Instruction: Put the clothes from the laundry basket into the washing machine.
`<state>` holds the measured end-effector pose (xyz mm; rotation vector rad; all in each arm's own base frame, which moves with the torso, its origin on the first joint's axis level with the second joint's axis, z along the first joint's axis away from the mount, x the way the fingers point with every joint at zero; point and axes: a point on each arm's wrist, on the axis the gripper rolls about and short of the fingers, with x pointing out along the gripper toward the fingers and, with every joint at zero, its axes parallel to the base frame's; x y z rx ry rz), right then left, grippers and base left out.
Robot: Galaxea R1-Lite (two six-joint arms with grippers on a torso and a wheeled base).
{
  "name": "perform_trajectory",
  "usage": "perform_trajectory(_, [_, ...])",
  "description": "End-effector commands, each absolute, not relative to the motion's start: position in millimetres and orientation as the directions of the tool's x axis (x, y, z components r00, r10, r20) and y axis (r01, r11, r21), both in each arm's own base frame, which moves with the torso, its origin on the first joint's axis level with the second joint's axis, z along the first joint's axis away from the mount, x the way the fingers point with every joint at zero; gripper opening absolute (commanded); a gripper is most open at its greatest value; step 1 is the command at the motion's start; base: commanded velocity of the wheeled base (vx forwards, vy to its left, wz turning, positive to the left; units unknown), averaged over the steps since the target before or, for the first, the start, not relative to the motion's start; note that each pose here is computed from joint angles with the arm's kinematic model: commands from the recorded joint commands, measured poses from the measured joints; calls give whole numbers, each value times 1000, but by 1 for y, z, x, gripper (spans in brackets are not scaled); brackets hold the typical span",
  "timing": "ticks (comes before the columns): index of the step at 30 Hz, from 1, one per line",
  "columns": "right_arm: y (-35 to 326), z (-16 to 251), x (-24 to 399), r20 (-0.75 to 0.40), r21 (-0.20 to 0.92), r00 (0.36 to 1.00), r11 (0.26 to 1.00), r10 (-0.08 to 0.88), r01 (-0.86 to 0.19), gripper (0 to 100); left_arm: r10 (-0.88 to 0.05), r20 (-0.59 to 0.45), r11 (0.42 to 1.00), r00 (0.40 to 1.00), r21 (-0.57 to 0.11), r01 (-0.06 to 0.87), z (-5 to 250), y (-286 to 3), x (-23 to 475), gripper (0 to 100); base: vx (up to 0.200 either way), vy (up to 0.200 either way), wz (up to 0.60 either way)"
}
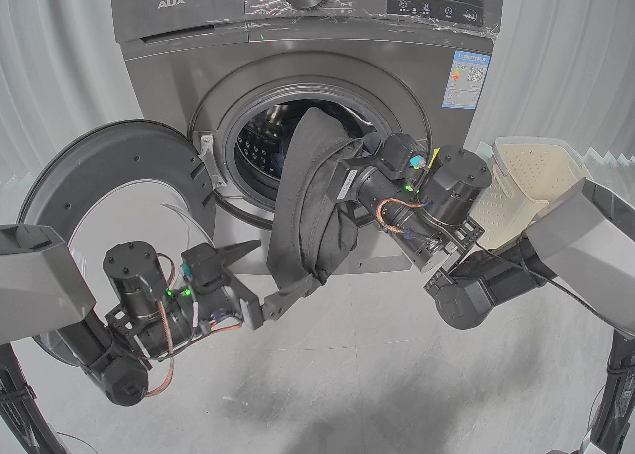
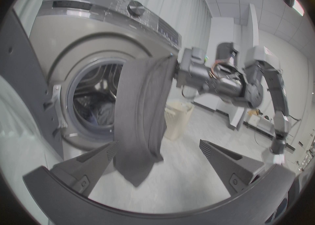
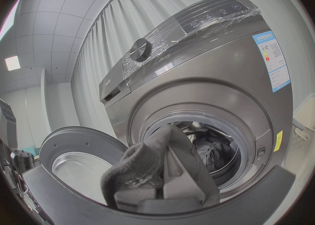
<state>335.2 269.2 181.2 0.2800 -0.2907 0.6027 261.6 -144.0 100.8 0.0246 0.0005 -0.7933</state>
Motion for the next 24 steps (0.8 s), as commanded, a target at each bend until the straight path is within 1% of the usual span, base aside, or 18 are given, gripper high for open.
perform_trajectory(1, [287, 175, 321, 327, 180, 773, 767, 544, -616, 0, -692, 96, 719, 716, -8, 695, 106, -187, 294, 100, 0, 0, 0])
perform_trajectory(3, [289, 174, 320, 323, 180, 771, 765, 548, -619, 0, -679, 105, 730, 727, -10, 683, 102, -192, 302, 100, 0, 0, 0])
perform_trajectory(7, [294, 171, 318, 317, 180, 767, 759, 558, -626, 0, -672, 126, 735, 730, -7, 678, 101, -199, 312, 100, 0, 0, 0])
perform_trajectory(11, [297, 172, 315, 319, 189, 763, 752, 562, -632, 0, -662, 147, 744, 735, 15, 668, 96, -205, 328, 100, 0, 0, 0])
perform_trajectory(14, [299, 172, 313, 317, 196, 763, 748, 563, -634, 0, -624, 160, 777, 765, 28, 629, 87, -209, 345, 100, 0, 0, 0])
perform_trajectory(16, [302, 174, 308, 320, 198, 755, 739, 572, -643, 0, -588, 177, 805, 789, 31, 593, 84, -207, 358, 100, 0, 0, 0])
perform_trajectory(19, [301, 173, 306, 312, 198, 758, 741, 572, -641, 0, -569, 204, 817, 796, 28, 577, 86, -206, 368, 100, 0, 0, 0])
perform_trajectory(21, [300, 171, 305, 305, 202, 765, 747, 567, -633, 0, -533, 233, 840, 814, 26, 542, 90, -200, 379, 100, 0, 0, 0])
perform_trajectory(22, [300, 171, 305, 305, 206, 770, 751, 561, -628, 0, -517, 235, 849, 823, 22, 527, 90, -197, 381, 0, 0, 0, 0])
perform_trajectory(24, [299, 170, 305, 300, 212, 773, 751, 559, -625, 0, -502, 239, 858, 831, 17, 514, 91, -193, 383, 0, 0, 0, 0])
